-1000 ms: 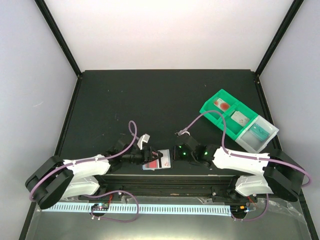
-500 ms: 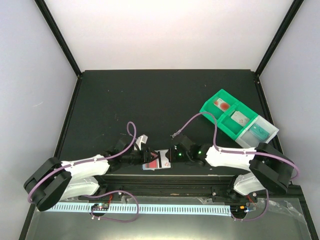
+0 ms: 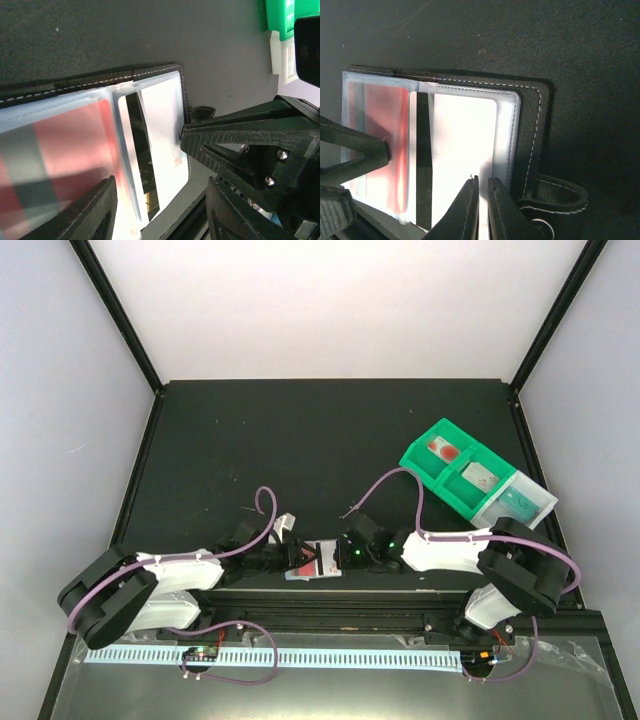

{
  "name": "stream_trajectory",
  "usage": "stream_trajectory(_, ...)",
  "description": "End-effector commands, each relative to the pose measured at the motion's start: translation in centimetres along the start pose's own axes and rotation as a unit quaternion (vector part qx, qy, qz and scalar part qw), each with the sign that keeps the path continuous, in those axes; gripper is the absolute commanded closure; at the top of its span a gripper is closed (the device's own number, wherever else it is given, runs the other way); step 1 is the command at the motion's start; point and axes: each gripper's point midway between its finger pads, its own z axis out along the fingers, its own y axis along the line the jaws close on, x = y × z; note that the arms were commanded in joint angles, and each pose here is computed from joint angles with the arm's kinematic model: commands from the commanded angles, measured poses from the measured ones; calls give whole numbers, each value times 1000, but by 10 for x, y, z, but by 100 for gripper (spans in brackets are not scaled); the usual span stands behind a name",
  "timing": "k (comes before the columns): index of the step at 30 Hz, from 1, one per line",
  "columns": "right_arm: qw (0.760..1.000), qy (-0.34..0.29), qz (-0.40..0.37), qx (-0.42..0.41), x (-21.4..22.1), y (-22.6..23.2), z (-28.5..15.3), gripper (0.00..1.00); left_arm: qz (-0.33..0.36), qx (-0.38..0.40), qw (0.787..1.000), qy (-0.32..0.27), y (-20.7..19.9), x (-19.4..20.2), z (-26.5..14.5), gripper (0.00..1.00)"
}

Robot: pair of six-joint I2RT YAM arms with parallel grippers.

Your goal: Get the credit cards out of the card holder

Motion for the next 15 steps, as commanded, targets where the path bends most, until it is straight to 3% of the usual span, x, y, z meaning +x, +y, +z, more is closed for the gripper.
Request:
stream_trajectory(1, 999, 15, 7, 34, 13, -22, 5, 94, -7, 13, 1000, -8, -1, -3, 5, 49)
stream_trajectory(15, 999, 19, 18, 31, 24, -30, 8, 96, -16, 18, 1000, -14, -10, -11, 11, 54)
